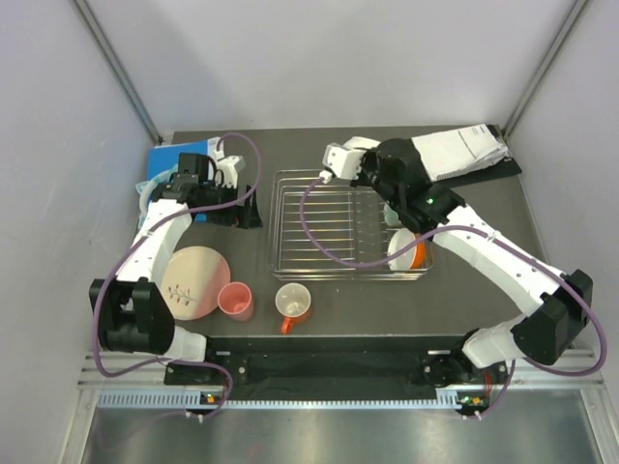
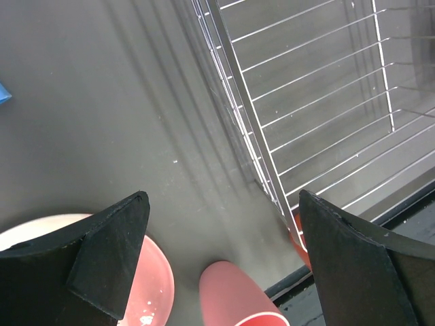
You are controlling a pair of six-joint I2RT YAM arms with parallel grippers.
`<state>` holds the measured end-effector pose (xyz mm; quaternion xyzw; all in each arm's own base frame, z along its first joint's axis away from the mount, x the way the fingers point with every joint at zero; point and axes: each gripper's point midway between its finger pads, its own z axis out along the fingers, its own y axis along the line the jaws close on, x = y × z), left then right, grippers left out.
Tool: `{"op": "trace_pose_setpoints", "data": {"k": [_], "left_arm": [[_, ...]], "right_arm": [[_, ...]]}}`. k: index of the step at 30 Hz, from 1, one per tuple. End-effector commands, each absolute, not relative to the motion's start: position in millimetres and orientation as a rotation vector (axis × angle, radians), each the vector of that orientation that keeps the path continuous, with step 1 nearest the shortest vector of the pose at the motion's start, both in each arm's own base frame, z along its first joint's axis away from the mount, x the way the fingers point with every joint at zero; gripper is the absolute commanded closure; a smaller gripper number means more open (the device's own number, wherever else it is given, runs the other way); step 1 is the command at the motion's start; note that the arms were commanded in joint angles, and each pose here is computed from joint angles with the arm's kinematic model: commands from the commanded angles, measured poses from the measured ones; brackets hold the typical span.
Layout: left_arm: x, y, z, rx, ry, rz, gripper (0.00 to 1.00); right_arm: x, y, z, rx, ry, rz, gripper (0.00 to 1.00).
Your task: Load the mixed dishes into the dish rack
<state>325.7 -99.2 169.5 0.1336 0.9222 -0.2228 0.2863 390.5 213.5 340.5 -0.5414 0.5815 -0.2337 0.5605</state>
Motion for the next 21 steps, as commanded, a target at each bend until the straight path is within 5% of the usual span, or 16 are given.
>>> {"op": "trace_pose_setpoints", "data": {"k": [1,21], "left_arm": [[344,-102,184,0.356,2.398,-0.577,0.05],[338,-97,175,0.347,2.413,-0.544,0.04]], "right_arm": [[373,222,404,-1.226,1.202,-0.490,1.00],[417,213,358,-1.397,1.125,-0.585,1.00]]}}
